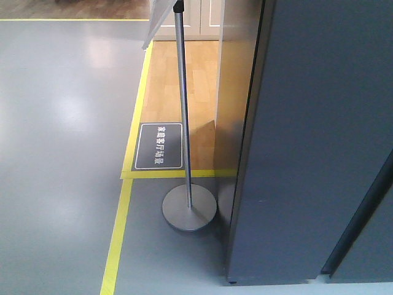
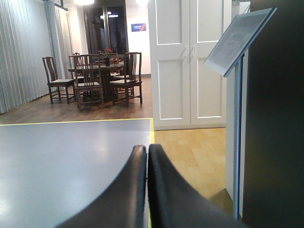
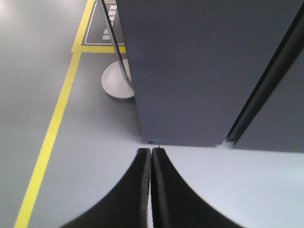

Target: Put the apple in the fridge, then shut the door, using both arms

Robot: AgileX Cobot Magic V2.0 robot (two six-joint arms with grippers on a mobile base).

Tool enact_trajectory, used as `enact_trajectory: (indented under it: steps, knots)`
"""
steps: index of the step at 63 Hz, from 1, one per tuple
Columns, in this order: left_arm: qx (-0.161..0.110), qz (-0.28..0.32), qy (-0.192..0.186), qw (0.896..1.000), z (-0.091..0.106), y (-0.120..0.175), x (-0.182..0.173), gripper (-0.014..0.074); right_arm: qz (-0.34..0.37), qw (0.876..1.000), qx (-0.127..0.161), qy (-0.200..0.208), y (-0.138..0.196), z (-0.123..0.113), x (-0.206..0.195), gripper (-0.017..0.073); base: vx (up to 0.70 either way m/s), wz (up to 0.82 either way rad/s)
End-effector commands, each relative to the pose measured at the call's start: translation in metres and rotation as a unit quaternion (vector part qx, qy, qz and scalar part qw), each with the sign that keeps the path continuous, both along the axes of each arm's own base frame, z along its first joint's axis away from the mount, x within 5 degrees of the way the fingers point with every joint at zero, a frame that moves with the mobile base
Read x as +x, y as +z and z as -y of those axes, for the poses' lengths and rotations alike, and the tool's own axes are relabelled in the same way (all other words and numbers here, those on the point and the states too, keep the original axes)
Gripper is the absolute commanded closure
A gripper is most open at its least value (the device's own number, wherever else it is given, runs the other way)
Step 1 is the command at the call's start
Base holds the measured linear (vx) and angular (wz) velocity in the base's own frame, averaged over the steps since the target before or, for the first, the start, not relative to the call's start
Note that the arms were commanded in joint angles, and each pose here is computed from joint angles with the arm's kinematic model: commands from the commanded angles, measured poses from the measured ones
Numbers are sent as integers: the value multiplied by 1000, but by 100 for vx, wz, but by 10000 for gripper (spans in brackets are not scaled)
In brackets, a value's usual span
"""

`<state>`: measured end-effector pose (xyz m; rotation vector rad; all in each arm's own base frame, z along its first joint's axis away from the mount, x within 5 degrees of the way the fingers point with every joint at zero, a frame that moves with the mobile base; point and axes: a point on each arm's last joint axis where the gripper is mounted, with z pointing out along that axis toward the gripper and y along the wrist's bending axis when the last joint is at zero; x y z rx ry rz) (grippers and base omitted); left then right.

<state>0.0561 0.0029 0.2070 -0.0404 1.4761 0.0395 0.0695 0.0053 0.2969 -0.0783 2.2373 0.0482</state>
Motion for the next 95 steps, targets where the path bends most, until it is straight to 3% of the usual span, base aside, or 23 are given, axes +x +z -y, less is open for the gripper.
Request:
enact_trajectory:
  steps: [1,8,20,39,79,95]
  knots:
    - [-7,36,0,999,0,1,-1,600,82,996,-22,-9,7,5,-1,563,0,0]
    - [-7,36,0,999,0,1,-1,600,150,988,-31,-29,-16,9,-7,563,0,0]
    - [-7,36,0,999,0,1,-1,600,273,960,-29,-52,-57,10,-11,563,0,0]
    - [-7,36,0,999,0,1,-1,600,345,937,-3,-58,-100,8,-12,563,0,0]
    - [-7,36,0,999,0,1,-1,600,351,935,1,-58,-99,8,-13,563,0,0]
    - [-7,36,0,999,0,1,-1,600,347,936,-10,-53,-100,8,-13,563,0,0]
